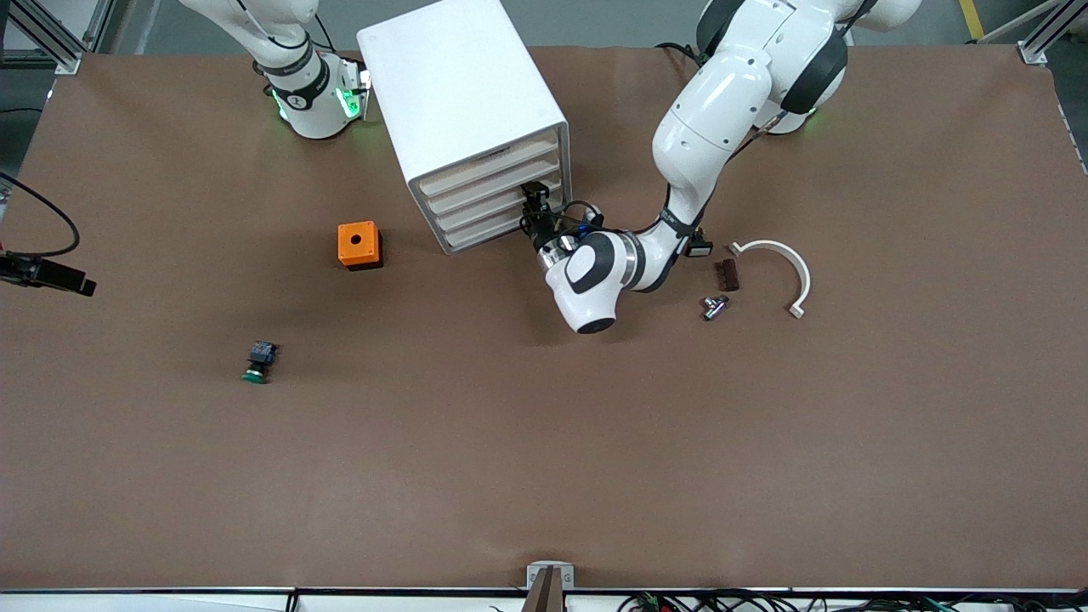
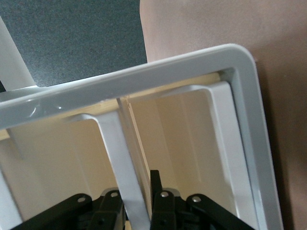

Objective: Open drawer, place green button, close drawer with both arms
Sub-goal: 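Pull the drawer open with the left gripper while the right gripper reaches the button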

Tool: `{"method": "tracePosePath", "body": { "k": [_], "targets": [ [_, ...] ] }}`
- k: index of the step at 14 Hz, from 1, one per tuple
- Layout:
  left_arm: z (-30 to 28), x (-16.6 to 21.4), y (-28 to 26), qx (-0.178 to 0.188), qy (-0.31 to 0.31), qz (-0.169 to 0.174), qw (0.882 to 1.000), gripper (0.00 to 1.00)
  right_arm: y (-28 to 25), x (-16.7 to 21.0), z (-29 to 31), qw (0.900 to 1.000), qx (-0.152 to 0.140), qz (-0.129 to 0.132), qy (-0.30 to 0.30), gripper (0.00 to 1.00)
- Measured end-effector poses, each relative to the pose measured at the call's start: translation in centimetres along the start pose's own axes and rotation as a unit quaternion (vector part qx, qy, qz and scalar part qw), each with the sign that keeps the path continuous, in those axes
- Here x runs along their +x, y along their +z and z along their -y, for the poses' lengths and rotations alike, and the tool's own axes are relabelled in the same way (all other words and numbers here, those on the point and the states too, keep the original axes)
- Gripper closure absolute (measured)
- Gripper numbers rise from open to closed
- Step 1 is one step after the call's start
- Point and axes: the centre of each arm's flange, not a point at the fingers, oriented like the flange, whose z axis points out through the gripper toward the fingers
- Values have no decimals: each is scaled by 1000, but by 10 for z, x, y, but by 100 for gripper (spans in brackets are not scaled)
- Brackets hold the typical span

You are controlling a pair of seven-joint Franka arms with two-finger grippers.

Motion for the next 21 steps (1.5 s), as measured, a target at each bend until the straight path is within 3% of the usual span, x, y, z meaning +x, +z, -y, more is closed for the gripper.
{"method": "tracePosePath", "body": {
  "k": [3, 9, 14, 18, 21],
  "targets": [
    [1, 0, -2, 3, 1, 3, 1000, 87, 31, 3, -6, 1000, 24, -4, 14, 0],
    [0, 5, -17, 1, -2, 16, 1000, 88, 76, 1, -7, 999, 26, -14, 19, 0],
    [-4, 19, -66, -3, -1, 75, 997, 85, 92, -2, -1, 999, 27, -16, 42, 0],
    [-6, 32, -105, -17, -2, 115, 993, 84, 118, 0, 20, 992, 28, -51, 114, 0],
    [-7, 50, -145, -30, -6, 152, 988, 84, 151, -5, 29, 990, 28, -67, 123, 0]
  ]
}}
